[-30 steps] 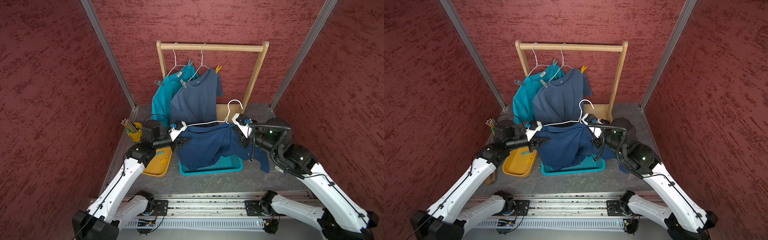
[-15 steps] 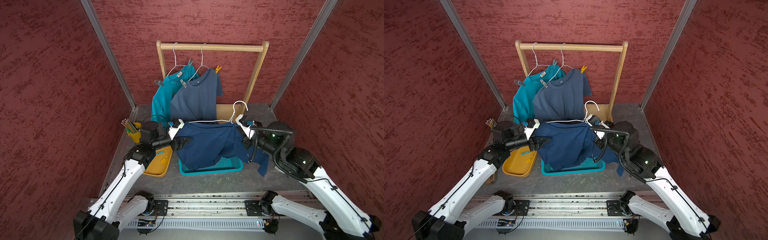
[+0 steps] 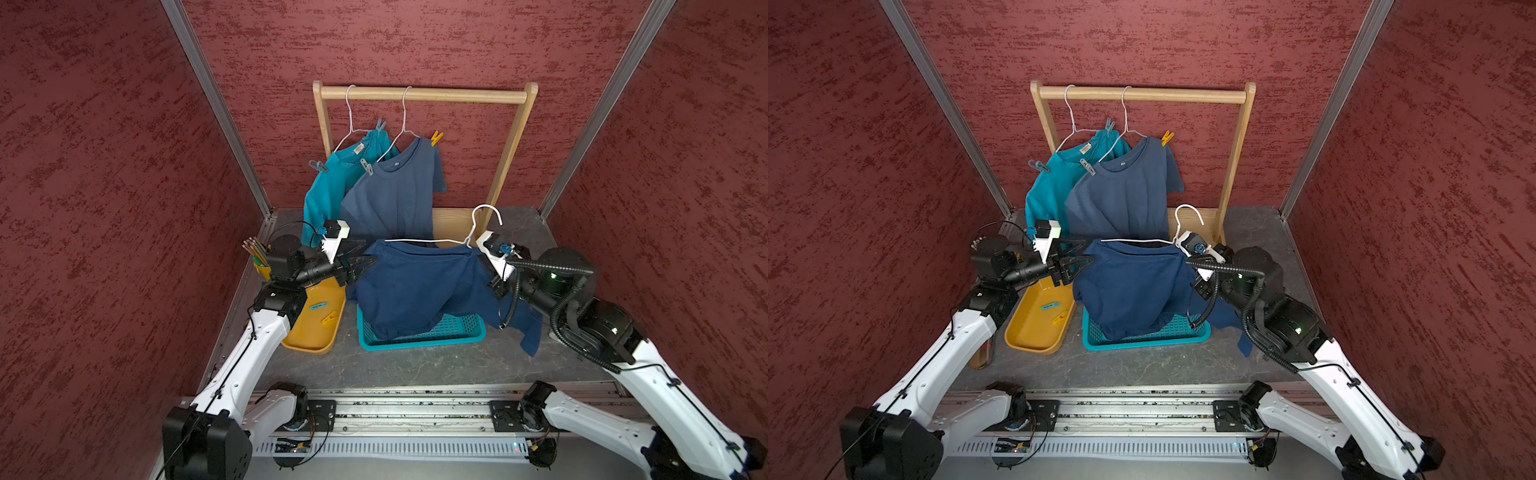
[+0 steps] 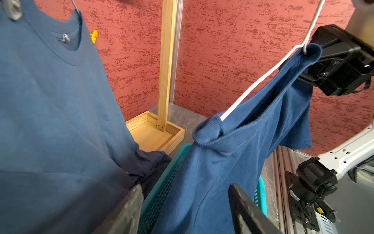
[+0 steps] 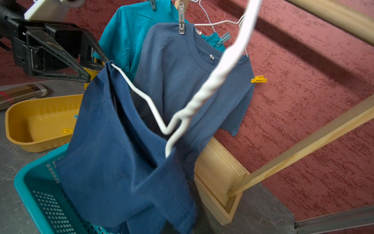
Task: Remove the clothespins securing t-shirts to the hanger
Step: Remove the T-shirt from the hanger.
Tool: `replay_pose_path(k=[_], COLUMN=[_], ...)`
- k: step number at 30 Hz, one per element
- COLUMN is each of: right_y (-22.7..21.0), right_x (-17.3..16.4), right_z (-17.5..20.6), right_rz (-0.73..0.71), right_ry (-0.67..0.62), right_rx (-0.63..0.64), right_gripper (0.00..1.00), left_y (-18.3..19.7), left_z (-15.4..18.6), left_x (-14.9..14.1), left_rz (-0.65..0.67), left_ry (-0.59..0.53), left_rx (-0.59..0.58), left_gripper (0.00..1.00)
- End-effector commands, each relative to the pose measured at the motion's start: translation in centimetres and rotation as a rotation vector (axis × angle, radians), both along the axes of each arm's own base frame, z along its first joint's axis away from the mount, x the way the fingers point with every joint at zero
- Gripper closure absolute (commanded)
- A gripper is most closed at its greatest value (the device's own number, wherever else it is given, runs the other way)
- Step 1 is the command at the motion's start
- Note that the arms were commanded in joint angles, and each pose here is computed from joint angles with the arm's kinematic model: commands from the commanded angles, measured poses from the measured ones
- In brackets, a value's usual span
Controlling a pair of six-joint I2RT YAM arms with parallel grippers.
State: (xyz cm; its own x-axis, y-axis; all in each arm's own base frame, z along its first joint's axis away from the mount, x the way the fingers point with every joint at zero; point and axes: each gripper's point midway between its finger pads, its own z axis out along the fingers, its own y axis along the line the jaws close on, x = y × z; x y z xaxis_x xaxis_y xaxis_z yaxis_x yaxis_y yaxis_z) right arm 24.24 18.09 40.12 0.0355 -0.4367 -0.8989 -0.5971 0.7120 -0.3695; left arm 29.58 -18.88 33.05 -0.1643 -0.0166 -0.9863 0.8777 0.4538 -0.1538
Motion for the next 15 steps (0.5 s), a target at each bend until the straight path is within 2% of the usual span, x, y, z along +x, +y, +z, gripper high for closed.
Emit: replay_pose_path(k=[1, 4, 7, 11, 12, 15], right_y=[0.1, 0.3, 0.3, 0.3, 0.3, 0.1], right_x=[0.0, 0.1, 0.1, 0.1, 0.1, 0.2], right_z=[1.8, 1.9, 2.1, 2.5, 2.6, 2.7], right_rz=[0.001, 0.005, 0.008, 0.006, 0.003, -0.01], right_ry=[-0.055, -0.061, -0.062, -0.065, -0.065, -0.073], right_rx=[0.048, 0.059, 0.069, 0.087, 0.092, 0.109], right_gripper=[1.0, 1.0, 1.0, 1.0, 1.0, 1.0], left_y=[-0.5, -0.8, -0.9, -0.9, -0.8, -0.7], left_z=[1.1, 0.8, 0.3, -0.2, -0.4, -0.7], left_x=[-0.4, -0.4, -0.3, 0.2, 0.5, 0.9], left_rz=[-0.07, -0.088, -0.09, -0.076, -0.068, -0.05], left_ry=[-0.001, 0.024, 0.037, 0.064, 0.073, 0.104], left_rx=[-0.037, -0.044, -0.045, -0.055, -0.056, -0.055], left_gripper=[0.39, 0.47, 0.61, 0.95, 1.0, 1.0])
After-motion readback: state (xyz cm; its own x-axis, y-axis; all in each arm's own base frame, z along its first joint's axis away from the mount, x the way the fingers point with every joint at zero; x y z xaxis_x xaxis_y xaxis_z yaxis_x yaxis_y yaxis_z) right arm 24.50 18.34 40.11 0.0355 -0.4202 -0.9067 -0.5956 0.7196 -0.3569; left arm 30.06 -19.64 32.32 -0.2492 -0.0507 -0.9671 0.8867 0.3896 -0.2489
